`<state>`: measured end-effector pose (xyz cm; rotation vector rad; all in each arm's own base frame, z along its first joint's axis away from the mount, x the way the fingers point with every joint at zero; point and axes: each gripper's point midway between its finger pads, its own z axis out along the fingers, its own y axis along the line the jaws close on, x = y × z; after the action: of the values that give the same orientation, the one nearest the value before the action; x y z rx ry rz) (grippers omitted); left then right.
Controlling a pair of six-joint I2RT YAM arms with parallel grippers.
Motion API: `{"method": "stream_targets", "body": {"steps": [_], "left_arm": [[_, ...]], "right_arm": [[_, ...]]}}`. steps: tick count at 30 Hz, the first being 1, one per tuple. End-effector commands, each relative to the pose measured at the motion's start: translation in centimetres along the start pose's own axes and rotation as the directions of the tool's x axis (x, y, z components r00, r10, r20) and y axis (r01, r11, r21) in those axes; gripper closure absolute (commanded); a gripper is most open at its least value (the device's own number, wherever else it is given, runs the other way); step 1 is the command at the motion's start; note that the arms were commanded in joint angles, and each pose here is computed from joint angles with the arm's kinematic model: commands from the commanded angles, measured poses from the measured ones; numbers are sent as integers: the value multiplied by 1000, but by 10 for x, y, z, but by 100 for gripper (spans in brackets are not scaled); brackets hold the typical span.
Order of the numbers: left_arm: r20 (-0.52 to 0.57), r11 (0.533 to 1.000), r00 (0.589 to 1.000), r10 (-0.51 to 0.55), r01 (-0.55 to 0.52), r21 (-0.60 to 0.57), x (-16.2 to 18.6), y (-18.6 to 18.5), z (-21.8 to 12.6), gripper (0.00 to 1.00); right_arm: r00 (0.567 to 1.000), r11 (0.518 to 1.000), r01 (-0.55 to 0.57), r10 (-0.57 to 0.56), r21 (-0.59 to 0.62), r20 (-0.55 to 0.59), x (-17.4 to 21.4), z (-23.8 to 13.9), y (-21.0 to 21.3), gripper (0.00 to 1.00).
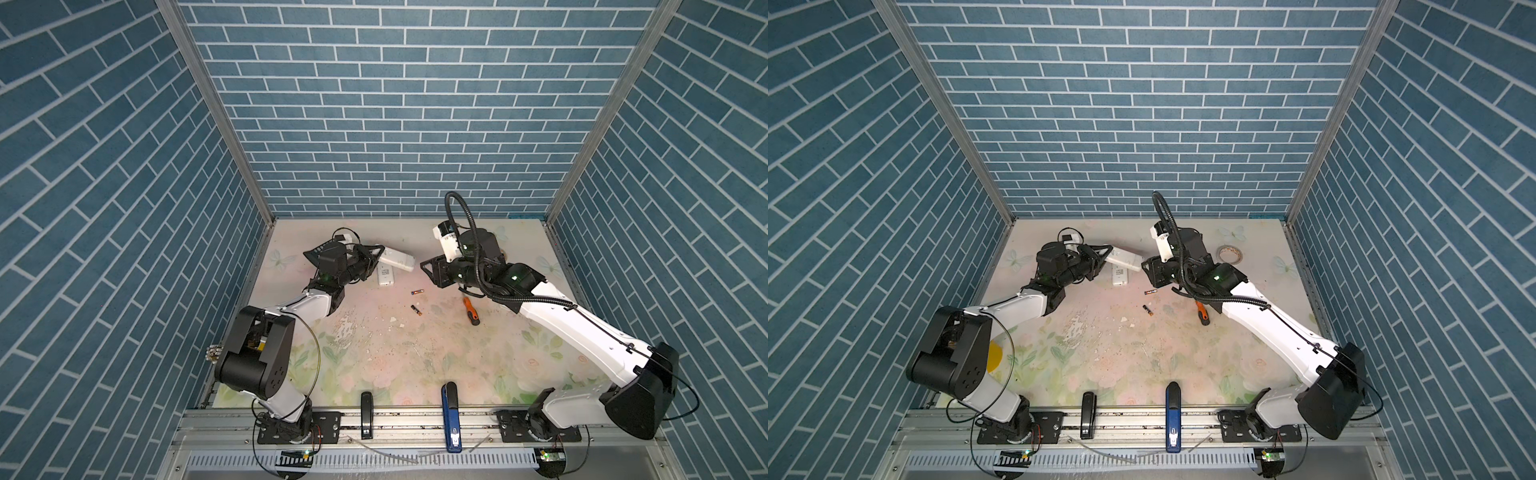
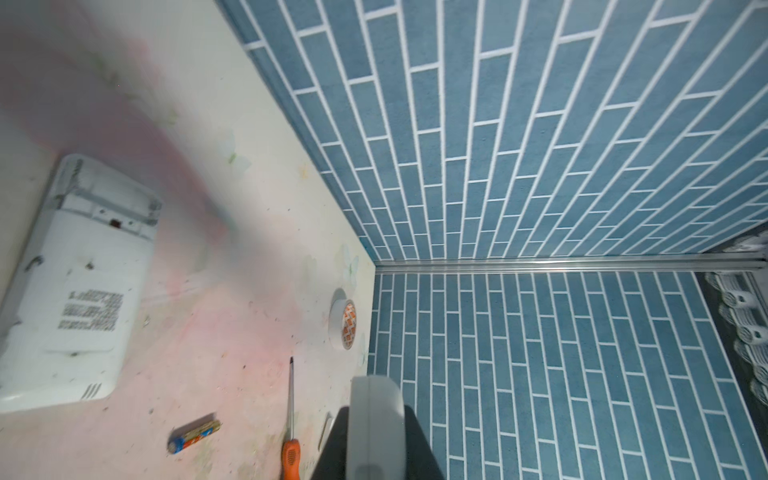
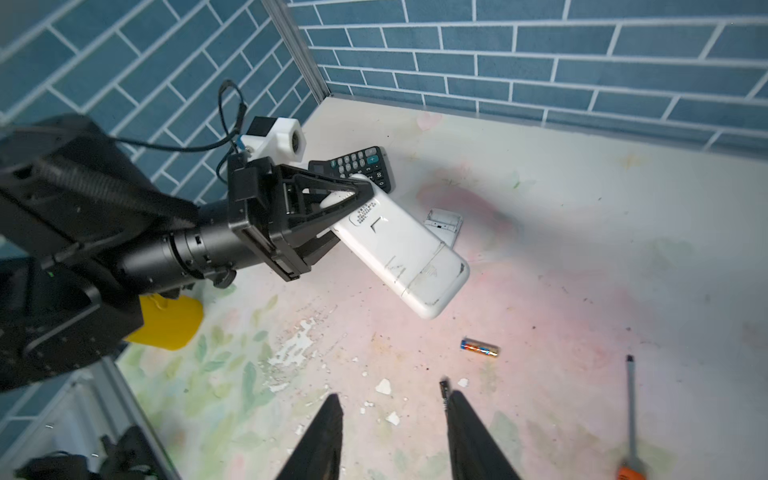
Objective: Unload the batteries from the remote control
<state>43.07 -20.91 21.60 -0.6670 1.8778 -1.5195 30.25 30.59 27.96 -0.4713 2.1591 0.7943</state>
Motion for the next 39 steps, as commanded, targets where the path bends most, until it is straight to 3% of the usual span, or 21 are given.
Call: {"method": "stream_targets", "body": {"steps": [1,5,8,13,24,33,39], "left_arm": [[68,978,993,94,-105,181,-4,-52,-5,100],[64,966,992,109,-121,227,6,-65,-4,100],[65,957,990,123,-136,257,14,-73,-6,100],[56,947,987,151,-160,277,22,-80,-5,100],[42,935,983,177,-181,305,33,-92,-7,100],[41,933,983,182,-185,308,36,-92,-11,100],[36,931,982,183,-185,315,37,-93,-12,100]], "right_arm": [[958,953,-284,287,-108,12,-5,8,-4,58],[897,883,-433,442,-179,13,-8,22,-23,59],[881,866,-463,473,-189,9,-10,29,-30,58],[874,855,-472,485,-214,13,-18,35,-34,53],[861,839,-499,509,-218,-12,-20,47,-40,53],[855,831,-507,518,-228,-14,-22,51,-42,65],[857,827,-504,516,-249,-22,-24,53,-38,58]]}}
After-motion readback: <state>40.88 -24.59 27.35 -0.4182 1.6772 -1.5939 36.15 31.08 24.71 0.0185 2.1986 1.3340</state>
